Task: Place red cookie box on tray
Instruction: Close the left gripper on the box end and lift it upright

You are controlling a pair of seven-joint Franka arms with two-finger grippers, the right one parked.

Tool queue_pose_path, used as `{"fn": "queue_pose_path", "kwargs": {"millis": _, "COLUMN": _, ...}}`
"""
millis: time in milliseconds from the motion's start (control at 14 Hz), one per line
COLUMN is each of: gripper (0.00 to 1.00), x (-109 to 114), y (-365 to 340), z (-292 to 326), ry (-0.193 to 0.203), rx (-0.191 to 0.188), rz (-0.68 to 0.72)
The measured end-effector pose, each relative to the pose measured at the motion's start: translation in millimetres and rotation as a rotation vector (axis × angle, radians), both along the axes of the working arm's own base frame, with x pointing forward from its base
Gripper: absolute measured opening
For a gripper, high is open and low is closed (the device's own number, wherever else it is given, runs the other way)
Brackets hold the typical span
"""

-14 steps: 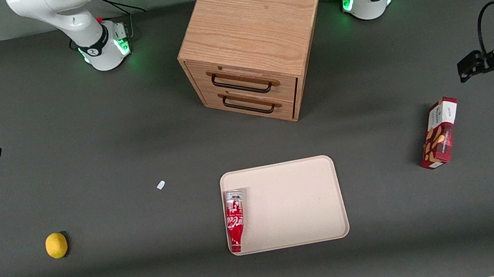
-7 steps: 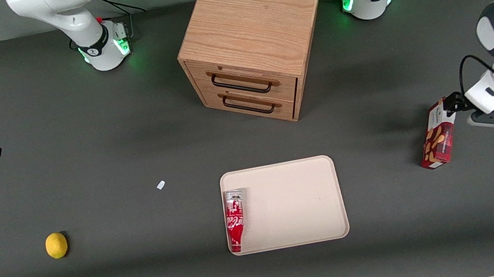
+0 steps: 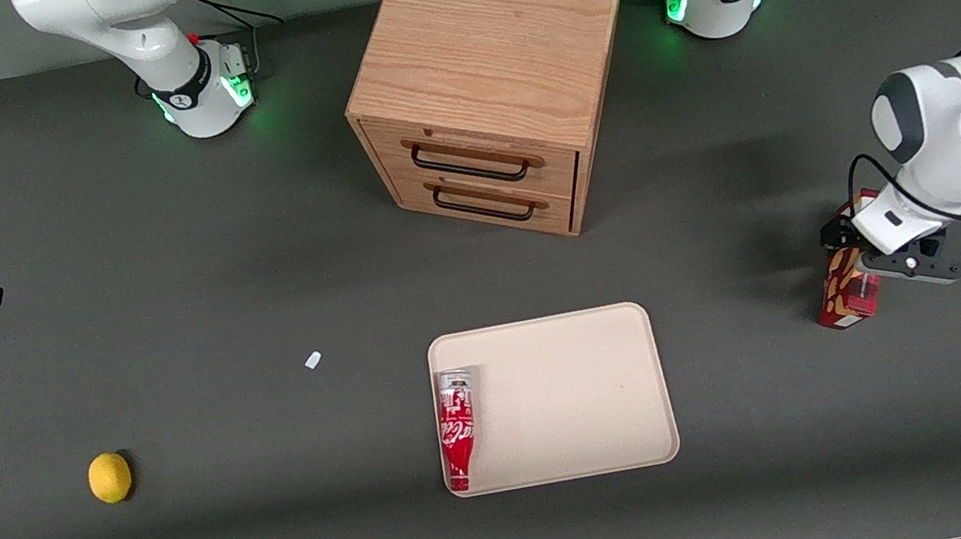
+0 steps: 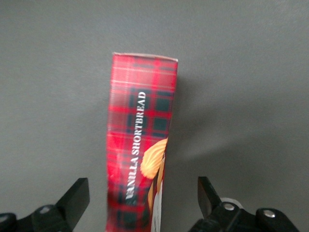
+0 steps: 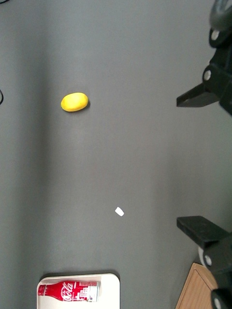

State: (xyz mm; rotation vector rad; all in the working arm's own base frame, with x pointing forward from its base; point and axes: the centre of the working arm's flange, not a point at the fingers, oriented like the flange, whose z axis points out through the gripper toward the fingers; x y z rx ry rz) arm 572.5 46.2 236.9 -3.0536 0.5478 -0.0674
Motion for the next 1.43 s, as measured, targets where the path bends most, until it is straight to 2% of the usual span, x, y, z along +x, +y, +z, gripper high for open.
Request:
{"fn": "queue_pose_path", "kwargs": {"millis": 214, "gripper": 1.0, "x": -1.8, "y": -0.5, "z": -15.2, "ry": 0.02, "rx": -0.005, "rz": 0.0}}
{"fn": "queue_pose_path", "kwargs": {"millis": 429, "gripper": 0.85, "x": -2.3, "y": -0.5, "z": -19.2, "ry": 0.026, "rx": -0.006, "rz": 0.001}}
{"fn": "queue_pose_path", "kwargs": {"millis": 714, "gripper": 0.38, "x": -1.6, "y": -0.2, "z": -18.5, "ry": 0.024, "rx": -0.006, "rz": 0.001}}
{"fn": "queue_pose_path", "kwargs": {"millis": 857, "gripper": 0.22, "x": -1.0, "y": 0.1, "z": -17.8, "ry": 0.023, "rx": -0.005, "rz": 0.001}}
{"fn": "queue_pose_path", "kwargs": {"millis": 1429, "gripper": 0.19, "x": 9.1, "y": 4.9, "z": -5.9, "ry": 0.019, "rx": -0.001, "rz": 0.009}}
